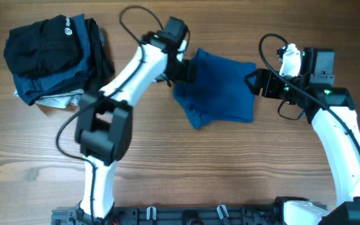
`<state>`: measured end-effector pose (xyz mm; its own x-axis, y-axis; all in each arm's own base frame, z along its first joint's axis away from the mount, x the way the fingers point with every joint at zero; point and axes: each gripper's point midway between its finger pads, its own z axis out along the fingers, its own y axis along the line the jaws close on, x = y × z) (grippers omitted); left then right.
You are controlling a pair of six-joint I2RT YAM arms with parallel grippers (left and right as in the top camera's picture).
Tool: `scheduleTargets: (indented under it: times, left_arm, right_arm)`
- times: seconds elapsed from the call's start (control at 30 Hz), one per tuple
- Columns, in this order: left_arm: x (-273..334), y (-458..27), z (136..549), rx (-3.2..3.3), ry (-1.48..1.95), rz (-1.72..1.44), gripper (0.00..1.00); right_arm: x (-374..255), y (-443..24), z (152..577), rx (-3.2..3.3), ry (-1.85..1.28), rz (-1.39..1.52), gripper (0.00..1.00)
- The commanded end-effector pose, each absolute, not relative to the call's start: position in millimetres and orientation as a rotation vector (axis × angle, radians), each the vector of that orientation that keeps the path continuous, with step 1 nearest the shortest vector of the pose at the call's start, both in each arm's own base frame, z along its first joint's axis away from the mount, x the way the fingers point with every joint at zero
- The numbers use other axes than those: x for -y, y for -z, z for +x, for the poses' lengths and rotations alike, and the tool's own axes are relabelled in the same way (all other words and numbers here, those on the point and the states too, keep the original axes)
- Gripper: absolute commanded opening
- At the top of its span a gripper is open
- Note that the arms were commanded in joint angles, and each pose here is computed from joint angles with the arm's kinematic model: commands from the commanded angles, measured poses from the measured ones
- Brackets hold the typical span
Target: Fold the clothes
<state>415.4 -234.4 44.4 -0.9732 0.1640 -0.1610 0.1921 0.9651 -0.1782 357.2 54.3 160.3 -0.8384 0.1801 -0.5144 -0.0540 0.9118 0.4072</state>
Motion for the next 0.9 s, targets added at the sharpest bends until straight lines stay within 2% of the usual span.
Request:
scheduleTargets:
  times: [0.0,0.23,0.27,0.3,0.33,0.4,0.5,0.63,0.7,0.77,0.8,0.83,0.87]
  left_arm:
    - [246,-24,405,-2.996,0.241,0.357,1.0]
    - [257,-1,396,-3.02,0.187,0.401,0.99]
    - [251,2,399,-3.017,0.133,0.39,0.8]
    - [249,2,399,-3.015,0.124,0.388,0.69]
    - [249,2,400,-3.014,0.12,0.386,0.64]
    - [249,2,399,-3.015,0.12,0.387,0.46]
    - [249,2,399,-3.018,0.119,0.389,0.04]
    - [248,2,398,-3.021,0.116,0.388,0.04]
    - [246,1,402,-3.004,0.096,0.389,0.28]
    - [232,-13,419,-2.925,-0.047,0.371,0.42]
    - [228,-22,425,-2.892,-0.098,0.36,0.57]
    - [221,-33,433,-2.851,-0.155,0.345,0.85]
    - [216,-40,437,-2.822,-0.199,0.341,0.93]
  right_arm:
    - [-44,-147,355,-2.558,-0.48,0.153,0.86]
    - [-40,-137,353,-2.58,-0.452,0.167,0.87]
    - [-38,-136,353,-2.583,-0.437,0.173,0.87]
    - [-37,-136,353,-2.583,-0.428,0.176,0.87]
    - [-37,-136,353,-2.583,-0.427,0.175,0.87]
    - [-37,-136,353,-2.583,-0.427,0.175,0.88]
    - [-34,-135,353,-2.585,-0.404,0.182,0.93]
    - [-20,-132,354,-2.589,-0.3,0.216,0.93]
    - [-20,-132,354,-2.589,-0.3,0.216,0.93]
    - [-20,-132,355,-2.588,-0.299,0.216,0.94]
    - [-20,-132,355,-2.588,-0.299,0.216,0.95]
    - [-20,-132,355,-2.588,-0.299,0.216,0.95]
    - [-20,-132,355,-2.588,-0.299,0.216,0.95]
